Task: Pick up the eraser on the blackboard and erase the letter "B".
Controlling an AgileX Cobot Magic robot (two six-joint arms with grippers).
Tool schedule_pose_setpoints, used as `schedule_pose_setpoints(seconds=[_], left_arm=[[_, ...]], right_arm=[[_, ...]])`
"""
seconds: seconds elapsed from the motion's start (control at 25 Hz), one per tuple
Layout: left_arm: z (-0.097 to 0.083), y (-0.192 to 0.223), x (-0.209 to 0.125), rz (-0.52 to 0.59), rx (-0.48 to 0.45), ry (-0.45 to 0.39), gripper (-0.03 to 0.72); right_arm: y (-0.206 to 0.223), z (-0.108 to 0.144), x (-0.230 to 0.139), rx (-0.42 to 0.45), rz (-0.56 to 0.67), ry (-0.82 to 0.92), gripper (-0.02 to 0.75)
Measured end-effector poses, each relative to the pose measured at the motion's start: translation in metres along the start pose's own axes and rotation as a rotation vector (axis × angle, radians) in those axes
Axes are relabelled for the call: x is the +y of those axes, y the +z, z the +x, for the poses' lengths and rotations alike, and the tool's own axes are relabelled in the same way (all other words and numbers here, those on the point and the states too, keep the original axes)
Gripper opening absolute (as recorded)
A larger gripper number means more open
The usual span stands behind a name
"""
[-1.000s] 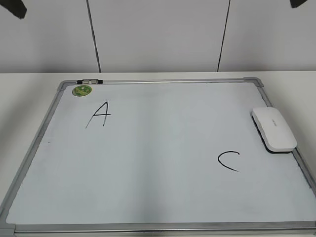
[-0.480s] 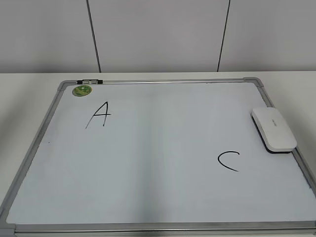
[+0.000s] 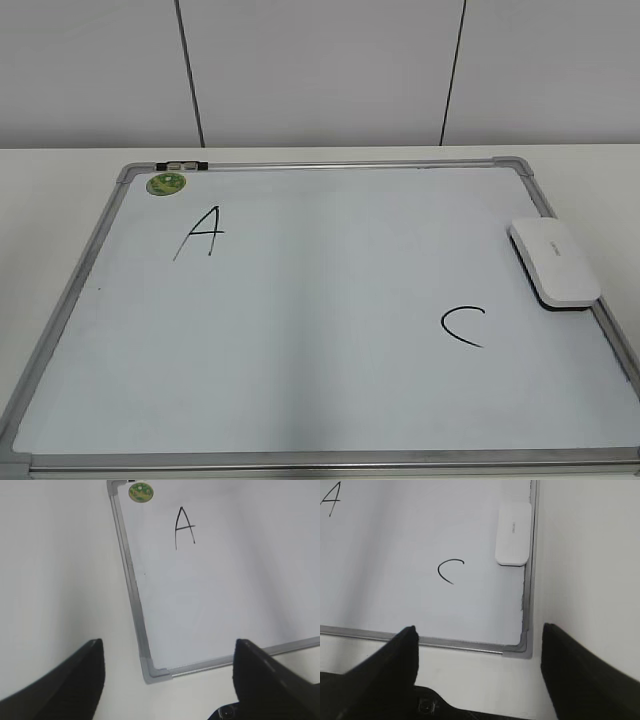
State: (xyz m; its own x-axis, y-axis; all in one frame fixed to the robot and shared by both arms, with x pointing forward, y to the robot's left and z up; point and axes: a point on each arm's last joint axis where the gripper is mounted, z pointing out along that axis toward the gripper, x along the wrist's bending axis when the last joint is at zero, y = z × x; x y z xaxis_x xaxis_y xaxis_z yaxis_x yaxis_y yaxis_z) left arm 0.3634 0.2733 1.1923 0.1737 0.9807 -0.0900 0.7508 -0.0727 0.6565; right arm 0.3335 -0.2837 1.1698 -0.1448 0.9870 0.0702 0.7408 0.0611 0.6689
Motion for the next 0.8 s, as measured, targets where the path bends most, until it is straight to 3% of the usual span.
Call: schedule_pose_setpoints(seconds=[0.28,0.52,0.8], left_arm=[[0.005,-0.014,-0.062,-0.045,0.025,0.011,0.585],[0.008,-0.024,-0.103,-0.143,0.037,0.02,0.585],[0.016,-0.025,-0.138,-0.272,0.1,0.042,0.58]], right_arm=[[-0.017,0.001,-0.079,-0.051,-0.114,-0.029,0.585],[-0.025,-0.002,-0.125,-0.113,-0.237,-0.052,0.585],[-0.001,-0.005,-0.145,-0.118,-0.178,-0.049,0.585]])
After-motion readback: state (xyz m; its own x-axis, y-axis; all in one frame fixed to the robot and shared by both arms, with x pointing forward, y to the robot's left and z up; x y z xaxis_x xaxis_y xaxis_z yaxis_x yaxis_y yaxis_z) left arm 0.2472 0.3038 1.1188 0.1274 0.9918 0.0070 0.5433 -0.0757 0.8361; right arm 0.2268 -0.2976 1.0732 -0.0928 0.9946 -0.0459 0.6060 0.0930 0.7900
